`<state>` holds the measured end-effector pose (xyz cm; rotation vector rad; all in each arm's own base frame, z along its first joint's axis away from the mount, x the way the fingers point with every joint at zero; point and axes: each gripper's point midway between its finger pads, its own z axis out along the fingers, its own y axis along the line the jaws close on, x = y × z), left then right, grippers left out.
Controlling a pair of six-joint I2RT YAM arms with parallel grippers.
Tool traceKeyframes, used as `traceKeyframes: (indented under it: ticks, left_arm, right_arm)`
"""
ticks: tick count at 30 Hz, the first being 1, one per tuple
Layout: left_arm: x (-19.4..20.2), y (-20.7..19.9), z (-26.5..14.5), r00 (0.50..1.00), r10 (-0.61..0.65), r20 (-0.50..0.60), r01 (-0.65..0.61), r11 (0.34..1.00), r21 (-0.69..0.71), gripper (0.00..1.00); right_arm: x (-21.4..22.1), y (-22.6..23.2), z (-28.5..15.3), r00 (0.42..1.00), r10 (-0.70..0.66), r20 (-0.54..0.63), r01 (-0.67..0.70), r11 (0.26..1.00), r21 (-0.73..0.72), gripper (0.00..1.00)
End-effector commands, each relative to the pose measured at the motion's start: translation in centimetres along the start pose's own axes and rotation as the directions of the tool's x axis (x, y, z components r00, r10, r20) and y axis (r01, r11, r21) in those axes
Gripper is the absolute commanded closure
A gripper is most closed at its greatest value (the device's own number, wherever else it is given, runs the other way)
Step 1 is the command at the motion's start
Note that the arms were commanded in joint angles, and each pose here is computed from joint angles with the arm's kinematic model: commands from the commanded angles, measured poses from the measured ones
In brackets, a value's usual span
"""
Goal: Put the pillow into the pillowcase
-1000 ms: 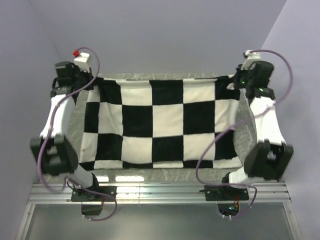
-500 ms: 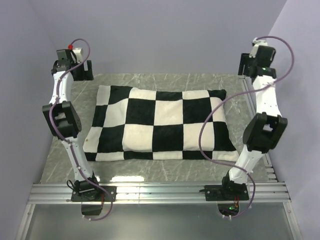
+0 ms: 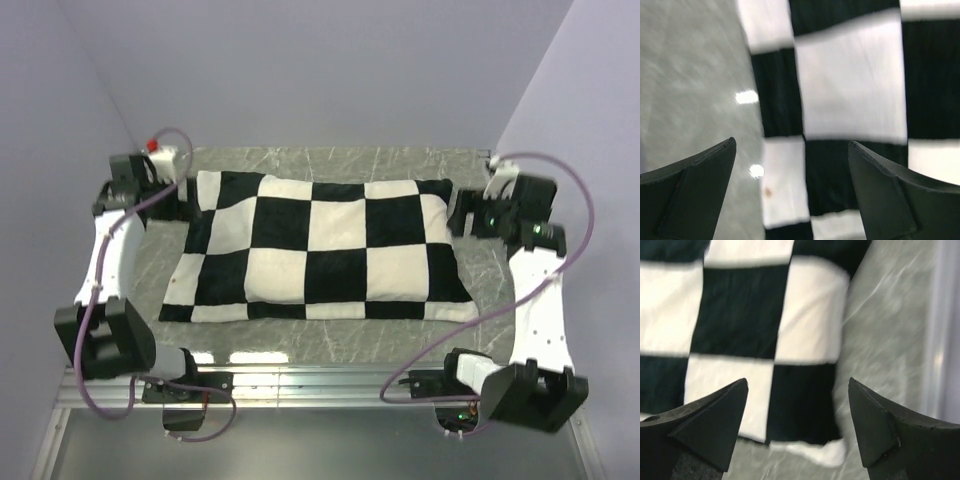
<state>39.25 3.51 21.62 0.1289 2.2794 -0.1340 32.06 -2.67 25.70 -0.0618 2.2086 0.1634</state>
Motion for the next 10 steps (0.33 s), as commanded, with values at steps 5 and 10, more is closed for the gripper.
traceKeyframes:
  ticks: [5, 10]
  left_arm:
    - [10.0, -3.5, 0.1, 0.995, 0.047, -0.090, -0.041, 0.997, 0.068, 0.01]
    - [10.6, -4.1, -0.5, 0.998, 0.047, -0.050, -0.043, 0.996, 0.071, 0.01]
  right_arm:
    - [9.3, 2.8, -0.6, 0.998, 0.023, -0.052, -0.026, 0.998, -0.062, 0.10]
    - [11.0, 3.2, -1.0, 0.998, 0.021, -0.052, -0.024, 0.998, -0.065, 0.10]
